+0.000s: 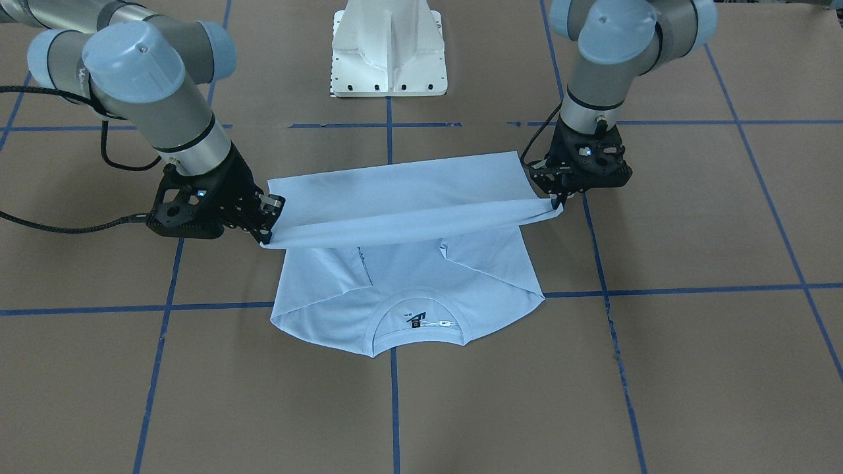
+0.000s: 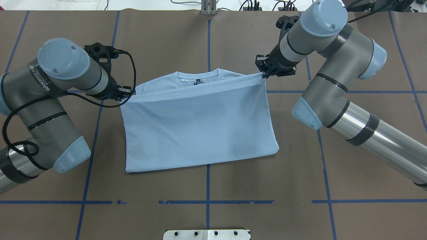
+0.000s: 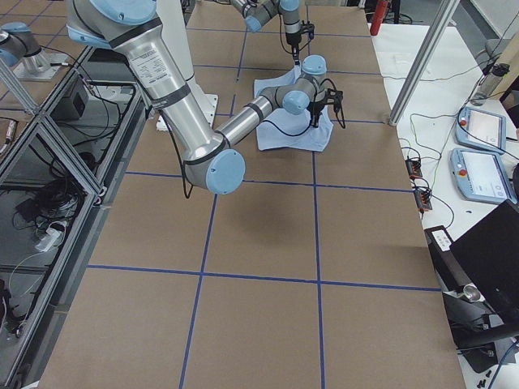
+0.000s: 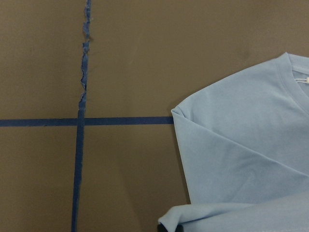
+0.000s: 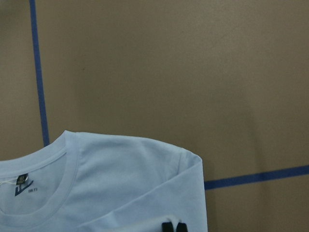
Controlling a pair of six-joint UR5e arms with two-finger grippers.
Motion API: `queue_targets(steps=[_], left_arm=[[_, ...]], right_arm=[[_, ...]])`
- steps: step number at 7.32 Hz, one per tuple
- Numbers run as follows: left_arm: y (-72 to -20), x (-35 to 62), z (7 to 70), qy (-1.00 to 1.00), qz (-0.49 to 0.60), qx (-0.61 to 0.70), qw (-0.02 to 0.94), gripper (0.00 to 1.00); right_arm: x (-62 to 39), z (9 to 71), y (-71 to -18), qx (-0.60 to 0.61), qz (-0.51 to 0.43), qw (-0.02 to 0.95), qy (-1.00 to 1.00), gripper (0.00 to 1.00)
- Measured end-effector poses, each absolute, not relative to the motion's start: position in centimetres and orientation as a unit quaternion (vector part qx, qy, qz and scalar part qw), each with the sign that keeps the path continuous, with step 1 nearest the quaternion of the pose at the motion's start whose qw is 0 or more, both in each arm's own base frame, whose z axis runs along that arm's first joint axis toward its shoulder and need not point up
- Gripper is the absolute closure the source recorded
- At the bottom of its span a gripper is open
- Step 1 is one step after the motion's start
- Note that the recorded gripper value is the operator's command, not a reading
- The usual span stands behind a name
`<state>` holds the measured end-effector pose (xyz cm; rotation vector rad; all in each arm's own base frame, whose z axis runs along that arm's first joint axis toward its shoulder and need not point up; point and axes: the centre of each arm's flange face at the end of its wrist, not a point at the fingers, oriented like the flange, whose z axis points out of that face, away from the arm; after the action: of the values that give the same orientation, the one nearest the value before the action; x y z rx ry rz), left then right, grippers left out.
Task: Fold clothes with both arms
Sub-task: 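Lift the hem with both grippers and fold it toward the collar, then open both grippers at the collar and lift them away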
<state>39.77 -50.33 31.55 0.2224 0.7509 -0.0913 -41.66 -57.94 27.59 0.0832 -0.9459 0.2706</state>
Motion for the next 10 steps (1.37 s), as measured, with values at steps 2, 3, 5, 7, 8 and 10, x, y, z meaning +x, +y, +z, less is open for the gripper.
queue_targets(steps=[2,3,5,7,8,10], left_arm=[[-53.8,41.5,33.4,0.368,-0.054,0.115,0.921,1.0],[-55.2,42.4,33.9,0.369,-0.058,0.116,0.92,1.0],[-56.5,43.4,34.2,0.368,-0.062,0.115,0.921,1.0],[-56.6,43.6,34.1,0.368,-0.063,0.115,0.92,1.0],[-56.6,43.6,34.1,0.368,-0.063,0.115,0.92,1.0],[-56.7,43.7,33.8,0.369,-0.064,0.116,0.92,0.57]], right_arm=[[-43.3,29.1,-60.4,0.038,0.135,0.883,-0.448,1.0],[-43.6,29.6,-60.8,0.037,0.136,0.885,-0.445,1.0],[-44.1,29.6,-60.9,0.037,0.135,0.885,-0.444,1.0],[-44.4,30.0,-60.9,0.036,0.134,0.887,-0.441,1.0],[-44.5,30.1,-60.9,0.037,0.134,0.887,-0.441,1.0],[-44.5,30.1,-61.0,0.038,0.135,0.886,-0.442,0.26]])
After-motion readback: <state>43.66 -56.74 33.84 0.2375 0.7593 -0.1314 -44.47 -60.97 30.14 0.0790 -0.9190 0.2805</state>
